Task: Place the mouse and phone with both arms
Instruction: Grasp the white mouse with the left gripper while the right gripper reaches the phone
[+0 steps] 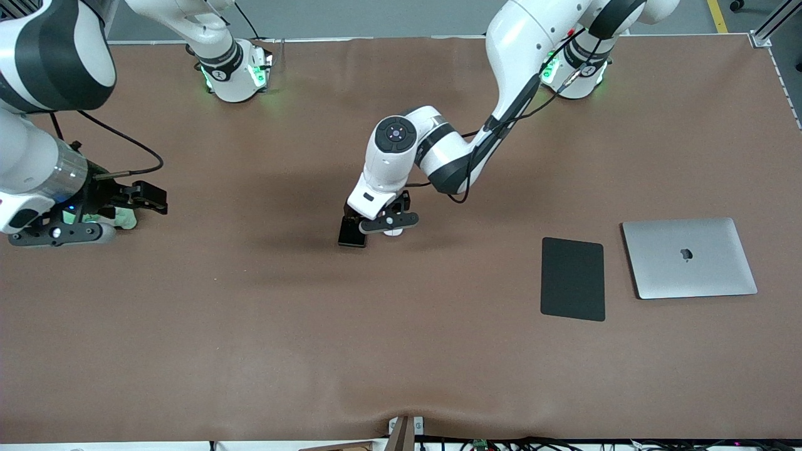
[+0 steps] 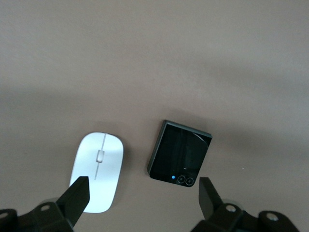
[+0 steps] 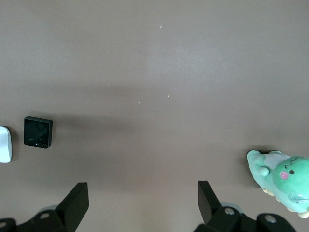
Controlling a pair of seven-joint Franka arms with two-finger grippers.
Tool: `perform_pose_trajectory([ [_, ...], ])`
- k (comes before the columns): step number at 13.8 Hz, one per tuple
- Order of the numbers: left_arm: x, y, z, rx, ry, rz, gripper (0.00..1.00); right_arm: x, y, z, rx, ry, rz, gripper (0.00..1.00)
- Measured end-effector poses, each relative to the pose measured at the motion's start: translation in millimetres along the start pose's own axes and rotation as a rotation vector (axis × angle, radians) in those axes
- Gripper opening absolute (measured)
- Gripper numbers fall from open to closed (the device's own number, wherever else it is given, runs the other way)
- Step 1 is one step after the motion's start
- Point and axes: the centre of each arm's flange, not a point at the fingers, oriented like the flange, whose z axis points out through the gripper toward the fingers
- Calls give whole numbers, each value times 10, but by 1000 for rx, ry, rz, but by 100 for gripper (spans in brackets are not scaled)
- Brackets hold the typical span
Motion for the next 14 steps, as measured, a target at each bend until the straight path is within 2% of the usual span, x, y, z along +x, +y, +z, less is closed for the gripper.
perform_pose_trajectory([
  [4,3,-55,164,45,39,88,100,80,-141,169,-3,-23,-21,100],
  [10,-59,-268,677,135,-22,86,100,90,-318,225,-3,-32,-49,100],
  [14,-79,-318,755,164,-39,85,100,126,-327,313,-4,-47,-50,100],
])
